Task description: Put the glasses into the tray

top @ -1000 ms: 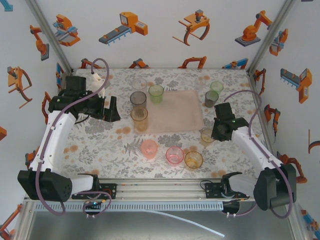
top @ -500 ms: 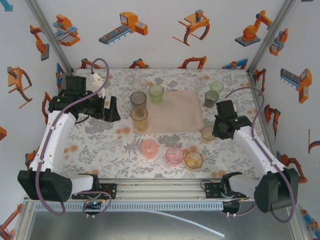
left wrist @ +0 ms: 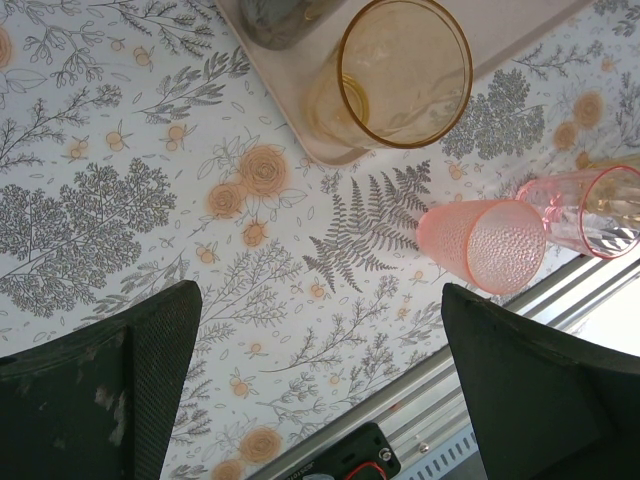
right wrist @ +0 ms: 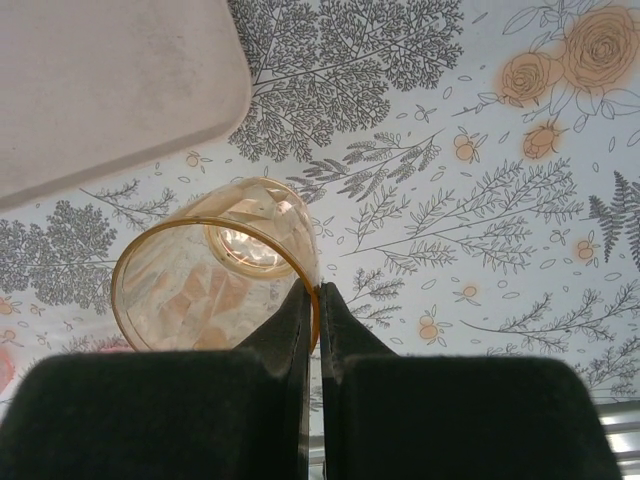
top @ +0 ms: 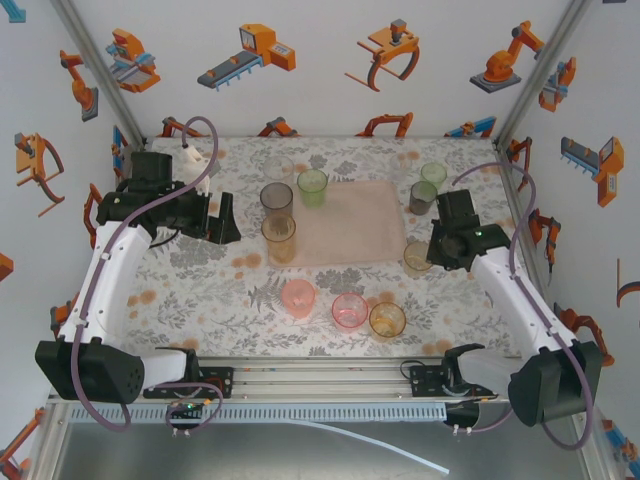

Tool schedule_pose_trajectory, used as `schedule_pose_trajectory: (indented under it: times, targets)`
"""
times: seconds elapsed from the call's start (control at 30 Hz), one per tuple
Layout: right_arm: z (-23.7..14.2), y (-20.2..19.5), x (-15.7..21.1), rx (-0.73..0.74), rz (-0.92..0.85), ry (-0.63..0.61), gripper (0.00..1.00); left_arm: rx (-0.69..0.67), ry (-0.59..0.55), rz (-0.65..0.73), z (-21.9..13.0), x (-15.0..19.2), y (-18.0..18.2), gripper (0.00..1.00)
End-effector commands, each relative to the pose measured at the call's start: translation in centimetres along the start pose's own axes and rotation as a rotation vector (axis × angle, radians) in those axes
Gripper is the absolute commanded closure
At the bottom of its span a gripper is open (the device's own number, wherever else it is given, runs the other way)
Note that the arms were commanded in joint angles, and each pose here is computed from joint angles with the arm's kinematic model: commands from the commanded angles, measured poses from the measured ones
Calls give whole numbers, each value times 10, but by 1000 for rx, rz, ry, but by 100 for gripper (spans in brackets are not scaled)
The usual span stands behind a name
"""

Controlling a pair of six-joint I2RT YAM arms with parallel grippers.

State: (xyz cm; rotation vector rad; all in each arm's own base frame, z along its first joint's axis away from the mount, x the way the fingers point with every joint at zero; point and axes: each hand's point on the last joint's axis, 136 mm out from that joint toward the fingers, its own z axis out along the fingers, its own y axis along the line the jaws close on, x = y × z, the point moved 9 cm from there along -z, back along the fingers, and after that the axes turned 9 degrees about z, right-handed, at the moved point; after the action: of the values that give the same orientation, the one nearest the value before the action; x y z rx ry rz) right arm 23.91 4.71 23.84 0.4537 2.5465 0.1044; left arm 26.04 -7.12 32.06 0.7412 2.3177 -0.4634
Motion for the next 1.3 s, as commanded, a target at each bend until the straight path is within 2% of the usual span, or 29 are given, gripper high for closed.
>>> schedule_pose_trajectory:
  times: [0.0,0.37,0.83,1.27]
  targets:
    - [-8,7,-14,-22,-24,-16,93,1,-28,6,-10,-4,-3,3]
    - [-4,46,-44,-81,-86,-29,93,-7,-31,11,-11,-5,-3,3]
    - [37,161,-81,-201,-235,-11,92,-14,-48,18,-17,-6,-4,3]
    - [81,243,-75,-266,-348,30,92,-11,-55,16,-19,-9,-3,3]
